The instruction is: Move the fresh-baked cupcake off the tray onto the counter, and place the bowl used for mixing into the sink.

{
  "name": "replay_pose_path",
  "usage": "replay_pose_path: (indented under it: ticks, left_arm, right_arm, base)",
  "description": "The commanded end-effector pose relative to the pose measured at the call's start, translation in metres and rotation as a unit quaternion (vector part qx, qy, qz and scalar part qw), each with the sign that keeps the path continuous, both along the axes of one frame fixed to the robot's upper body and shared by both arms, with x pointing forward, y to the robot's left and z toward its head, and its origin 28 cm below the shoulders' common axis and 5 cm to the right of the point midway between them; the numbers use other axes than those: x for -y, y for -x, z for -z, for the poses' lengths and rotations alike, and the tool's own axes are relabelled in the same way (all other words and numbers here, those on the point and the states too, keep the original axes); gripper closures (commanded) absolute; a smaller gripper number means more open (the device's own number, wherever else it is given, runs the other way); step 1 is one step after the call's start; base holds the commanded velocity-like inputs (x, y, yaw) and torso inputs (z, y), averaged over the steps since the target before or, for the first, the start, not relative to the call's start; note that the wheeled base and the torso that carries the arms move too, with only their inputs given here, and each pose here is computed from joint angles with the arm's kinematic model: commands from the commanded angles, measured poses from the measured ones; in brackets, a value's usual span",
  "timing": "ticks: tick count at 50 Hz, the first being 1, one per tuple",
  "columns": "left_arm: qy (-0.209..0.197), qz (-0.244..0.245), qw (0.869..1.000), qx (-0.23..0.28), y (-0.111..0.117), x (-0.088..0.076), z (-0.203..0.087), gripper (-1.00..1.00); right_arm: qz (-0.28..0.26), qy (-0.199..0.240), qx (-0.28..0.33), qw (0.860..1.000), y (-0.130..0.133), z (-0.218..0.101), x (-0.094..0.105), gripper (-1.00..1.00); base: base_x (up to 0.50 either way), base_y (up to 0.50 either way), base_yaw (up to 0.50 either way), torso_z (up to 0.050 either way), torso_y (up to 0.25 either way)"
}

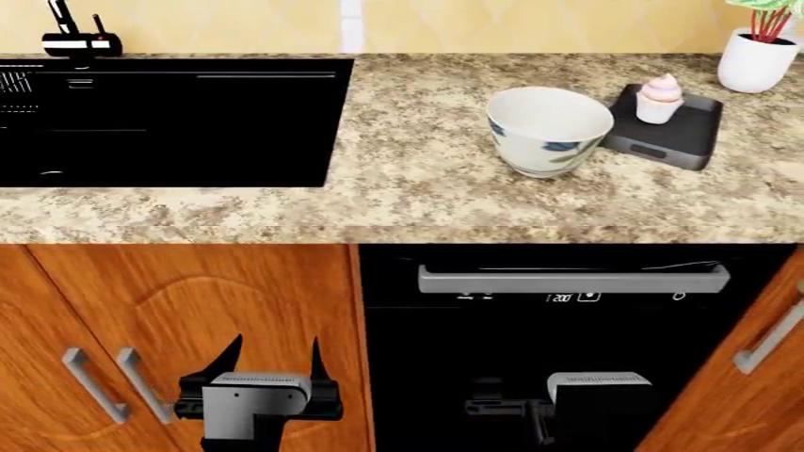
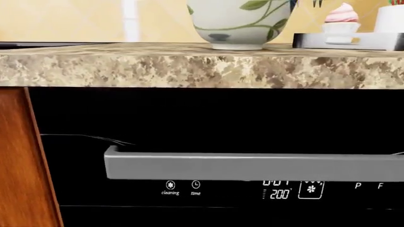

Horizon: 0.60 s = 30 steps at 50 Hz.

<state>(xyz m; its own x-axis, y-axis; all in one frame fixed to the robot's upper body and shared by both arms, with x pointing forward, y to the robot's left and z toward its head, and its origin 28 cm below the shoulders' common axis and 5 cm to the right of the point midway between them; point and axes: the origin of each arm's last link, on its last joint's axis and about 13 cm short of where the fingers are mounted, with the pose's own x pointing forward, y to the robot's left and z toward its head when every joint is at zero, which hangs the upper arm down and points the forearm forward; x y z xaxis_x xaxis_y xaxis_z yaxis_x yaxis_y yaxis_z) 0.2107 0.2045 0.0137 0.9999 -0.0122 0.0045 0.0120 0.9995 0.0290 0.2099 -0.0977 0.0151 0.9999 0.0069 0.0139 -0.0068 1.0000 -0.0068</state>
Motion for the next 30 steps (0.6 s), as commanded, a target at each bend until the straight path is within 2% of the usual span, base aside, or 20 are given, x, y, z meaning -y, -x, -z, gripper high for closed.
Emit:
replay_pose_path:
  ticks: [1, 30]
  left_arm:
    - [0.0, 0.0, 1.0, 0.0, -0.0001, -0.0001, 0.0001, -1.0]
    - [0.001, 0.001, 1.0, 0.0, 0.0001, -0.0001, 0.0001, -1.0]
  right_arm:
    - [-0.001, 0.001, -0.001, 1.0, 0.0, 0.0004, -0.0002, -1.0]
    - [-0.002, 0.001, 0.0, 1.0, -0.0011, 0.0005, -0.0003, -1.0]
  base:
    - [0.0, -0.21, 0.0, 0.0, 0.0]
    - [0.0, -0.21, 0.0, 0.0, 0.0]
